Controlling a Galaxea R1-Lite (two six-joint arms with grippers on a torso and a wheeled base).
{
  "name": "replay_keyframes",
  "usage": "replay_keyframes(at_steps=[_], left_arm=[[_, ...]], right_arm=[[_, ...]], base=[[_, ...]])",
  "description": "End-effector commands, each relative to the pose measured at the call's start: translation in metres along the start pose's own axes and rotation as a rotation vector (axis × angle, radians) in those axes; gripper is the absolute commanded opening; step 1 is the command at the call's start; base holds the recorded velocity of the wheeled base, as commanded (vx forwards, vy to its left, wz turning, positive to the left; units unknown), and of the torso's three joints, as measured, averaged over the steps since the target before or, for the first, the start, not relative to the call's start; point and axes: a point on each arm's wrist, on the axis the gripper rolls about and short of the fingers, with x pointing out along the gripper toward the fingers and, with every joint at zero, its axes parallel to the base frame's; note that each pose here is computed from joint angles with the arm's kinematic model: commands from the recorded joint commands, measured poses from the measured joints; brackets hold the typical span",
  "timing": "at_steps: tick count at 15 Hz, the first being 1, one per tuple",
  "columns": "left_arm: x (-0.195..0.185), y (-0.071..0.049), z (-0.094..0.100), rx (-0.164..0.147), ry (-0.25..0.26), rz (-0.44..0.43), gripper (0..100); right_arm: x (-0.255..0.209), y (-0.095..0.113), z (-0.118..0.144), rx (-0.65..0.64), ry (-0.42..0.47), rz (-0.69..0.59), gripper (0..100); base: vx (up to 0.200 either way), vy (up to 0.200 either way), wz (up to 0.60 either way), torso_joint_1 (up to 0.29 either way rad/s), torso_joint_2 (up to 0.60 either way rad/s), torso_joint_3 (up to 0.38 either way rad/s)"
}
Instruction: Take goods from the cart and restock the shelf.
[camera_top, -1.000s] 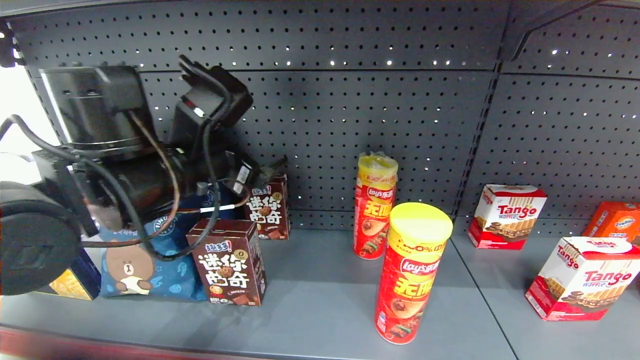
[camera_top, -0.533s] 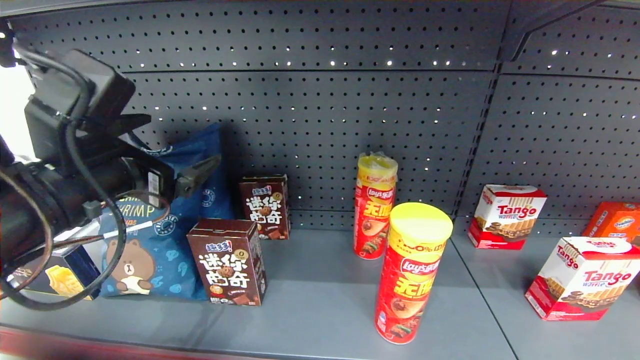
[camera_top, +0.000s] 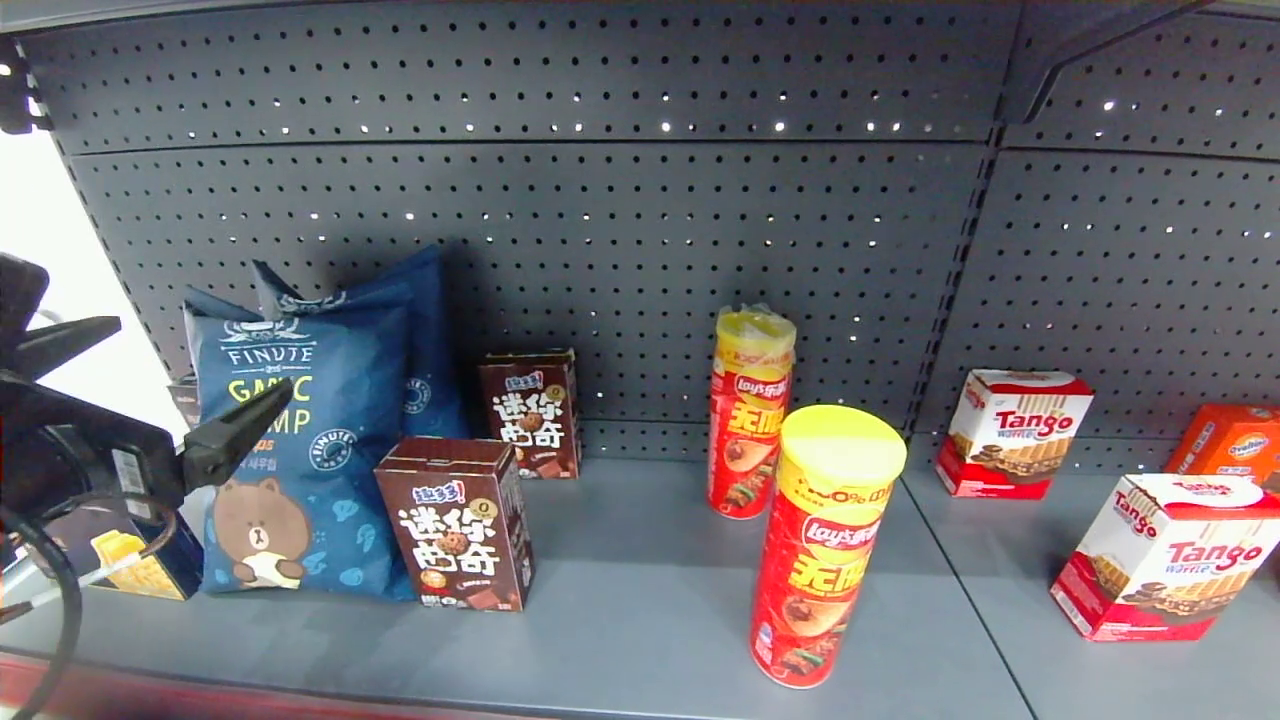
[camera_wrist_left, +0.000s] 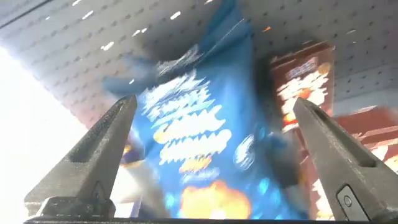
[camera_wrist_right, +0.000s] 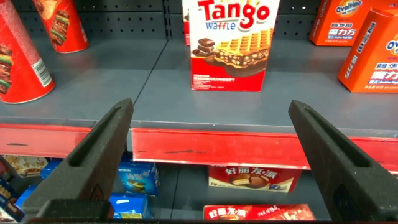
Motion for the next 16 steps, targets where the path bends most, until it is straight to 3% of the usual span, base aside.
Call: replay_keyframes(at_steps=[1,2,3,4,5,6,8,9,12,16], left_arm=[[-0.018,0.003,-0.004,-0.004,-0.020,0.023,100],[-0.022,0.007,-0.002,-0.006,-0.033,0.051,100],[-0.025,0.009,-0.002,-0.005,-0.036,0.060,100],[-0.027,0.008,-0.004,-0.007,-0.033,0.060,100],[-0.027,0.009,-0.005,-0.006,-0.025,0.063,100],[-0.027,0.007,-0.008,-0.004,-0.019,0.059,100],[-0.027,0.006,-0.012,-0.004,-0.006,0.054,100],[-0.027,0.006,-0.011,-0.004,-0.009,0.055,100],[-0.024,0.006,-0.011,0.001,0.000,0.050,100],[-0.022,0.005,-0.014,0.006,0.012,0.041,100]], right_arm=[[0.000,0.000,0.000,0.000,-0.001,-0.004,100],[-0.001,-0.002,0.002,0.011,-0.014,-0.081,100],[-0.006,-0.001,0.053,0.052,-0.095,-0.087,100],[0.013,0.000,0.112,0.157,-0.051,-0.075,100],[0.019,0.000,0.130,0.189,-0.060,-0.068,100],[0.019,0.002,0.154,0.048,-0.076,0.060,100],[0.040,0.006,0.167,-0.163,0.041,0.194,100],[0.059,0.010,0.165,-0.209,0.109,0.275,100],[0.092,0.022,0.156,-0.196,0.253,0.403,100],[0.122,0.037,0.130,-0.181,0.411,0.474,100]], base=[[0.000,0.000,0.00,0.000,0.00,0.000],[0.000,0.000,0.00,0.000,0.00,0.000],[0.000,0.000,0.00,0.000,0.00,0.000],[0.000,0.000,0.00,0.000,0.00,0.000],[0.000,0.000,0.00,0.000,0.00,0.000],[0.000,0.000,0.00,0.000,0.00,0.000],[0.000,0.000,0.00,0.000,0.00,0.000],[0.000,0.000,0.00,0.000,0.00,0.000],[0.000,0.000,0.00,0.000,0.00,0.000],[0.000,0.000,0.00,0.000,0.00,0.000]])
